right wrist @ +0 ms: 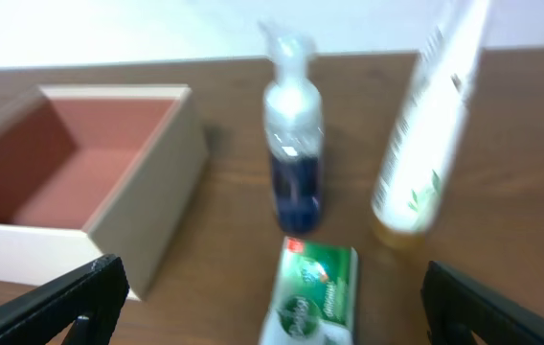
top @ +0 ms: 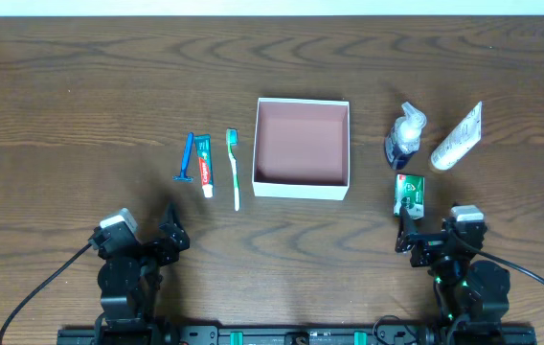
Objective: Pack container
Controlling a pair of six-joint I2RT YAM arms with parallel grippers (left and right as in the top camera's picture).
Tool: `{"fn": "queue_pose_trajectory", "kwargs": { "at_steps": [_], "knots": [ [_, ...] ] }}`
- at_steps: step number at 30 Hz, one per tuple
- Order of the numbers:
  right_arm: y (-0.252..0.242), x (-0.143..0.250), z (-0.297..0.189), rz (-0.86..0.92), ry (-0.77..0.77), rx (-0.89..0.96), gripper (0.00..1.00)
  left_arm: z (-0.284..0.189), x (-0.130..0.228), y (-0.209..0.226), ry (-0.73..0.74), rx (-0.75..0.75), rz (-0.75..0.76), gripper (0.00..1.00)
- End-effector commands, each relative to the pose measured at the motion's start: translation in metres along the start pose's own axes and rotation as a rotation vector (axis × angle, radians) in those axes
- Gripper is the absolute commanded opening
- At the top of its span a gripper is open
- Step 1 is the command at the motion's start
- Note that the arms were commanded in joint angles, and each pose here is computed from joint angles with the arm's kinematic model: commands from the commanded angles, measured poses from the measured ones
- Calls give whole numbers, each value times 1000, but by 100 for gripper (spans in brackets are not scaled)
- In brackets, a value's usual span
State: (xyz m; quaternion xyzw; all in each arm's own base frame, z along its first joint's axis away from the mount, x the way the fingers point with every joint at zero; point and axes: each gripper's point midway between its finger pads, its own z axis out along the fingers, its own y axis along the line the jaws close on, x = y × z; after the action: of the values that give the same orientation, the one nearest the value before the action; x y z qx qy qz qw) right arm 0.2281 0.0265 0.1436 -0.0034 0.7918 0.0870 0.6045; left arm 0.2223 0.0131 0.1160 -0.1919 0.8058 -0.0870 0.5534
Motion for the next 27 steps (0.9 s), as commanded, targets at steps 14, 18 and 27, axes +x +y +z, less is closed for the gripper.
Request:
{"fn": "queue_pose_trajectory", "kwargs": {
  "at_steps": [14, 18, 27],
  "knots": [
    [10, -82, 9, 41, 114, -4, 99, 3, 8, 3, 16, -5, -7, 98],
    [5, -121, 29, 47, 194, 46, 99, 3, 8, 3, 15, -5, -7, 98],
    [2, -211, 53, -62, 321, 96, 99, 3, 8, 3, 15, -5, -7, 98]
  ]
}}
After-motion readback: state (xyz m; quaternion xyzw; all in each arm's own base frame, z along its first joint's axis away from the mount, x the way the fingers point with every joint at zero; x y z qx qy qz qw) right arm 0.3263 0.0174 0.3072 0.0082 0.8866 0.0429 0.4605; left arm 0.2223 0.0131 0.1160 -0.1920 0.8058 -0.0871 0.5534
